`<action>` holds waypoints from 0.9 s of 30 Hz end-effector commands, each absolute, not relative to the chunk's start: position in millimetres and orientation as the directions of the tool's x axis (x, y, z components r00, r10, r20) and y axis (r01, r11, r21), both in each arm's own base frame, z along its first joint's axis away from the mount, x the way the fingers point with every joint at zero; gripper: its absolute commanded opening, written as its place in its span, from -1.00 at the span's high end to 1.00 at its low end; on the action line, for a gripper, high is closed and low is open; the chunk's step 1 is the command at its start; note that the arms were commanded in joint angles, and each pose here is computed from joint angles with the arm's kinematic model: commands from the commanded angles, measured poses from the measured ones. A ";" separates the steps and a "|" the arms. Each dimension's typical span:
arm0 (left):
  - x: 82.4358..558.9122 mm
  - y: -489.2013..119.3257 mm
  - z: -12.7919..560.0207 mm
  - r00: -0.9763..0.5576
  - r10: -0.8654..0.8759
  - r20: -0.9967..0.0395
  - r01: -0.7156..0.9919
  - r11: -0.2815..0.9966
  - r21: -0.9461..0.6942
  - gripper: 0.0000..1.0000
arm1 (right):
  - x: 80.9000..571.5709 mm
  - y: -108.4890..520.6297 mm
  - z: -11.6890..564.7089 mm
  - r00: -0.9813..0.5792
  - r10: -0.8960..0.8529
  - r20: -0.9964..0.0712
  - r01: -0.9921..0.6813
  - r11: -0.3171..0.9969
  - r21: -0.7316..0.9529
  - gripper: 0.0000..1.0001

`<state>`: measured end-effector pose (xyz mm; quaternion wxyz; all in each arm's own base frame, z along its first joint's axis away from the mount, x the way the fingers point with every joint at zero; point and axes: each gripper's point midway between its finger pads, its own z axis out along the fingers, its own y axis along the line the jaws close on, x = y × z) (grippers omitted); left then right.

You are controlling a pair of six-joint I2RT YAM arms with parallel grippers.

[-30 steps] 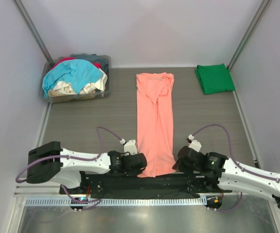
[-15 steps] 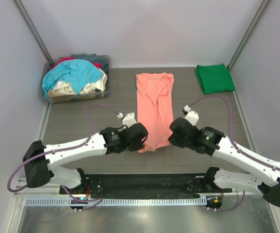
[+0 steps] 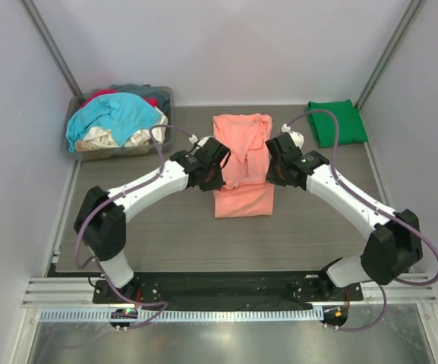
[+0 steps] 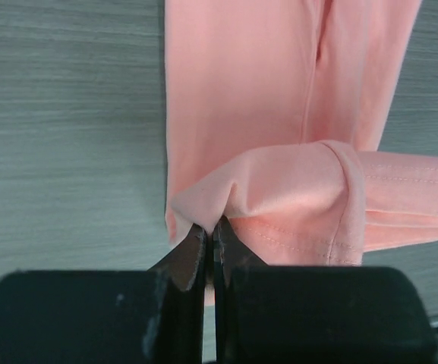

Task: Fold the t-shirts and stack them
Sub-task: Fold the tshirt

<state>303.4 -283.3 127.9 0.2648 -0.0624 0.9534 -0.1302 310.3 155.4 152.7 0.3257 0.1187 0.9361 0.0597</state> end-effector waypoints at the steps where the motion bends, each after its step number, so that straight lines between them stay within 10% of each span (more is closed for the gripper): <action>1: 324.4 -279.2 125.6 -0.866 -0.143 -0.479 -0.010 0.963 -0.269 0.99 | 346.6 152.6 169.7 -0.723 0.230 -0.651 0.133 0.972 0.196 0.98; 27: 425.3 -279.5 60.5 -0.925 -0.154 -0.348 -0.047 0.954 -0.297 0.76 | 449.6 143.2 85.0 -0.809 0.228 -0.542 0.167 0.973 0.160 0.98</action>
